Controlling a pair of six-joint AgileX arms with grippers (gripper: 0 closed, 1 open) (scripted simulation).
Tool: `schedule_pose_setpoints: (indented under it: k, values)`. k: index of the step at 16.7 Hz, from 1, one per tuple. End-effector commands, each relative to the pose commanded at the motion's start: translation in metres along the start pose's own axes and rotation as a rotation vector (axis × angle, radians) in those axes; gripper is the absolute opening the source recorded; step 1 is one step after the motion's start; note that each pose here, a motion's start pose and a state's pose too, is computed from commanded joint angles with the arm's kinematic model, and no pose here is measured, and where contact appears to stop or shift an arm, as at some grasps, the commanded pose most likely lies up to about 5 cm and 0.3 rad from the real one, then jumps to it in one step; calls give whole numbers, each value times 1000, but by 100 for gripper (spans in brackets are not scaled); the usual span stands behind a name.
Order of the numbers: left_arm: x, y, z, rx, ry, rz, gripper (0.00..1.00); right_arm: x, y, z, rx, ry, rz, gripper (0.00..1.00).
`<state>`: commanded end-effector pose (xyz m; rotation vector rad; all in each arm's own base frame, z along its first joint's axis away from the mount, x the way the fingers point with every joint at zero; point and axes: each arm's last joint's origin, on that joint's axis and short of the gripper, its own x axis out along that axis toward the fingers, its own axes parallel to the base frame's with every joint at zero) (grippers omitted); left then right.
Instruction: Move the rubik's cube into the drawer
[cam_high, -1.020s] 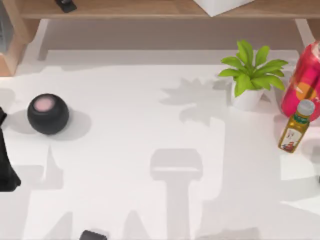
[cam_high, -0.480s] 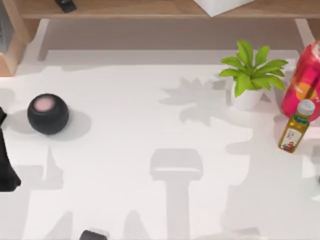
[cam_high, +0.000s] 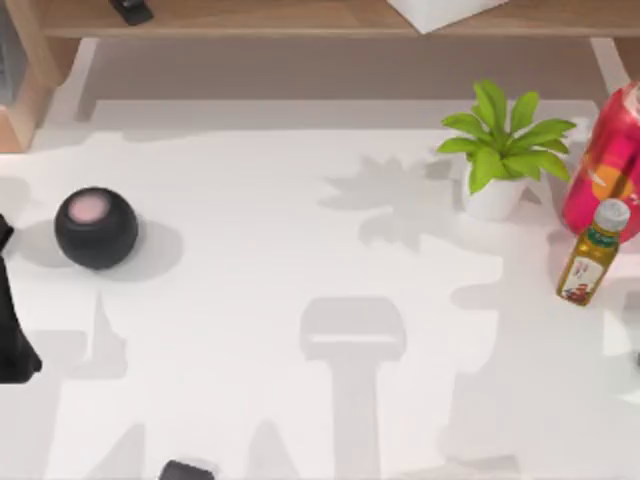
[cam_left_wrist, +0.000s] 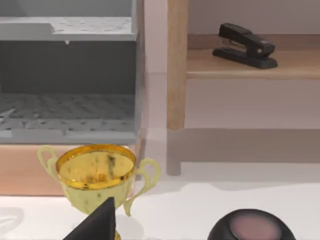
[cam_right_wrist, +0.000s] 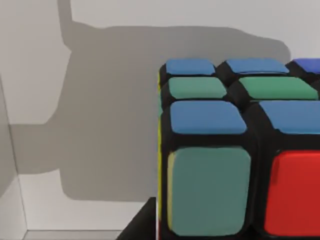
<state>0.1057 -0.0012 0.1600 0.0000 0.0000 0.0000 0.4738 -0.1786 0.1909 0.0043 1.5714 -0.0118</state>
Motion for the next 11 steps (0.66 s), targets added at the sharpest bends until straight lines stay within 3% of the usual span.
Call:
schedule_pose_setpoints:
  k: [5, 11]
  values:
    - [0, 0, 0, 0, 0, 0, 100, 0, 0, 0, 0, 0, 0, 98]
    - [0, 0, 0, 0, 0, 0, 100, 0, 0, 0, 0, 0, 0, 100]
